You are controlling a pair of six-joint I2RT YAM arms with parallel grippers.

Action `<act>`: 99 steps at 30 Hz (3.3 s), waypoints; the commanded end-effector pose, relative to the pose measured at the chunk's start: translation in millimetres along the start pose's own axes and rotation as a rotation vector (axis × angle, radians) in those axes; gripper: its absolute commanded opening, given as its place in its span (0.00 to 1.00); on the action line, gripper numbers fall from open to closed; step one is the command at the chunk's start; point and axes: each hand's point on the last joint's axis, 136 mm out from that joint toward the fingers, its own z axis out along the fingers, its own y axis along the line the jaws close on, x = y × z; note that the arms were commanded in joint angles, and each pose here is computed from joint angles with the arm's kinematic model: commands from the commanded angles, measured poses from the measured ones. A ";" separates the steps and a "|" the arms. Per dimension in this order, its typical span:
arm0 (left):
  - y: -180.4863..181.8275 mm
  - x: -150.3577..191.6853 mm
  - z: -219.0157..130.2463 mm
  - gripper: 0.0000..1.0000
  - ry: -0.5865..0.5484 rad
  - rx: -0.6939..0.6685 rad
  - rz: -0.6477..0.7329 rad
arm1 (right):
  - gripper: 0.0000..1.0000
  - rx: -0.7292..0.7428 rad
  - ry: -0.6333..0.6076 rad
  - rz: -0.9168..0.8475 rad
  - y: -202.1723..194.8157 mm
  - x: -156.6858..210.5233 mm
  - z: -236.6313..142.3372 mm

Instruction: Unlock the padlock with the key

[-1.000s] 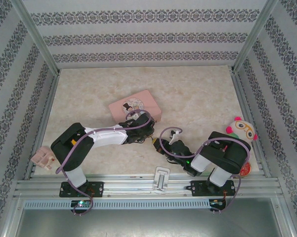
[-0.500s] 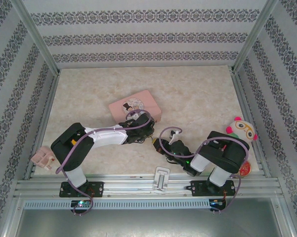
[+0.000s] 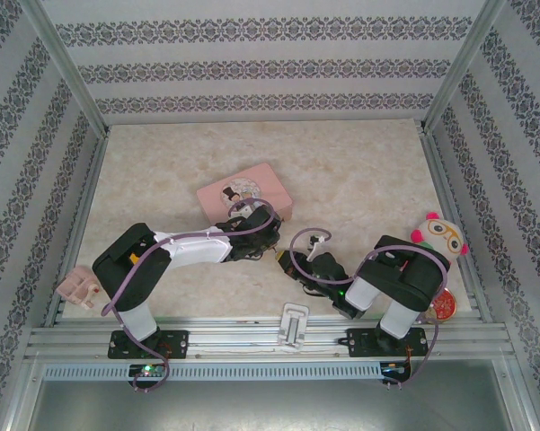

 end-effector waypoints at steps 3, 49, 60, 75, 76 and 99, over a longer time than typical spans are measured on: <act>-29.7 11.0 -14.6 0.00 0.056 0.088 -0.001 | 0.00 -0.135 -0.018 -0.021 40.3 -10.2 10.8; -31.2 3.2 -19.2 0.00 0.023 0.116 0.003 | 0.00 -0.035 0.005 0.020 1.5 -16.2 0.6; -33.4 6.3 -19.2 0.00 0.038 0.140 0.020 | 0.00 -0.071 -0.004 0.024 10.4 -26.0 6.4; -36.1 8.2 -19.2 0.00 0.047 0.149 0.050 | 0.00 -0.087 -0.008 0.023 15.1 -30.1 8.7; -37.3 8.8 -19.1 0.00 0.052 0.149 0.057 | 0.00 -0.093 -0.006 0.019 17.5 -30.7 10.1; -39.4 10.7 -26.9 0.00 0.064 0.162 0.060 | 0.14 -0.085 -0.063 0.000 23.0 -58.9 14.2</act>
